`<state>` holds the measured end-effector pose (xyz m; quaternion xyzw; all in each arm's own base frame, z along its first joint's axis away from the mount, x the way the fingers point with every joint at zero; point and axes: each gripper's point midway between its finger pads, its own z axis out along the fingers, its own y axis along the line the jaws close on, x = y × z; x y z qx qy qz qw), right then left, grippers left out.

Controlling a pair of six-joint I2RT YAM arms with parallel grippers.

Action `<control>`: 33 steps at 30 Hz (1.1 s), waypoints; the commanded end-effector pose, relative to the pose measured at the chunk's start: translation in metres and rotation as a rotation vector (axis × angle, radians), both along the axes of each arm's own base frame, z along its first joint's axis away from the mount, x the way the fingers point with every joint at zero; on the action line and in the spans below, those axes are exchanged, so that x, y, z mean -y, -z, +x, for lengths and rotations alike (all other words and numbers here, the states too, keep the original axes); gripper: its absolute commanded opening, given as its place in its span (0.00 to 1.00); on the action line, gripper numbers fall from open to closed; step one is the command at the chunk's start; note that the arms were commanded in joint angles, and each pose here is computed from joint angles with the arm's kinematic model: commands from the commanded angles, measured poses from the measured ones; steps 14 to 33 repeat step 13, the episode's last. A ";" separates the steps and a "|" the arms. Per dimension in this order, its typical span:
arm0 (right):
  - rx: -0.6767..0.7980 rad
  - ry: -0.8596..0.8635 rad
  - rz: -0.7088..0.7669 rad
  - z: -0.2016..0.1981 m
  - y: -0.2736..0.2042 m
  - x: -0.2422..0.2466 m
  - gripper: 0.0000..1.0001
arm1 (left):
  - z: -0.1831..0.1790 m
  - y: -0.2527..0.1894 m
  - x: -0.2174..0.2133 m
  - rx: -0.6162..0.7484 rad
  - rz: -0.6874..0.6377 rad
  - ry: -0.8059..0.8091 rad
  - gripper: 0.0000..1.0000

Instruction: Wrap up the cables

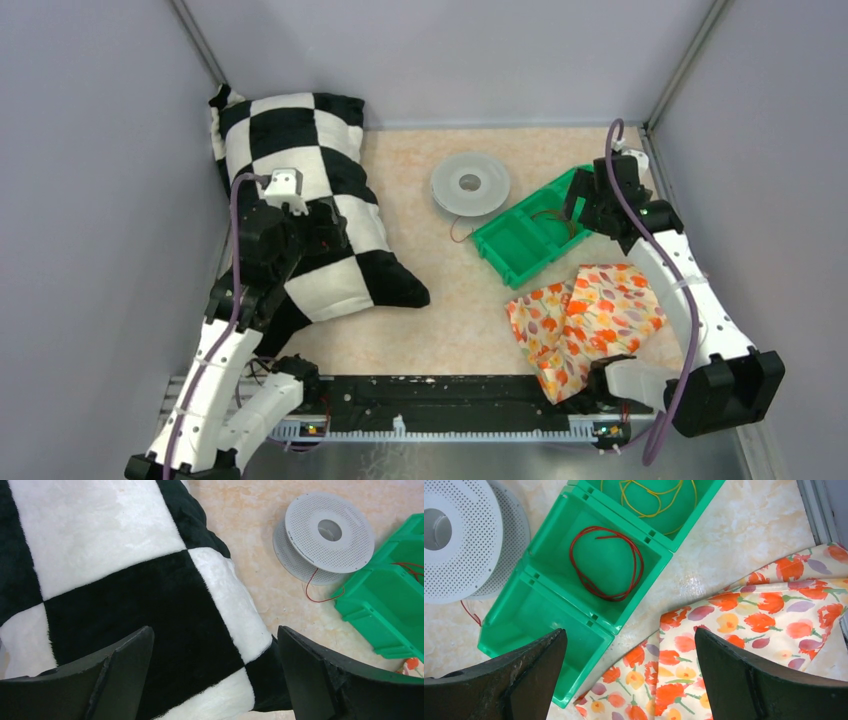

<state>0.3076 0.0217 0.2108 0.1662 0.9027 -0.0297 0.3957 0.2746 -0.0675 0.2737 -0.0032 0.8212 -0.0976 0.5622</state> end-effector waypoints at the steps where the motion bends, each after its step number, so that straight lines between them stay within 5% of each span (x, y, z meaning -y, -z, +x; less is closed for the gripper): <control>1: 0.034 0.037 0.017 -0.002 0.000 0.004 0.99 | -0.002 0.001 0.001 -0.018 -0.004 0.005 0.98; 33: 0.108 0.044 0.052 -0.001 -0.013 0.001 0.99 | -0.003 -0.004 0.002 -0.020 -0.028 -0.003 0.98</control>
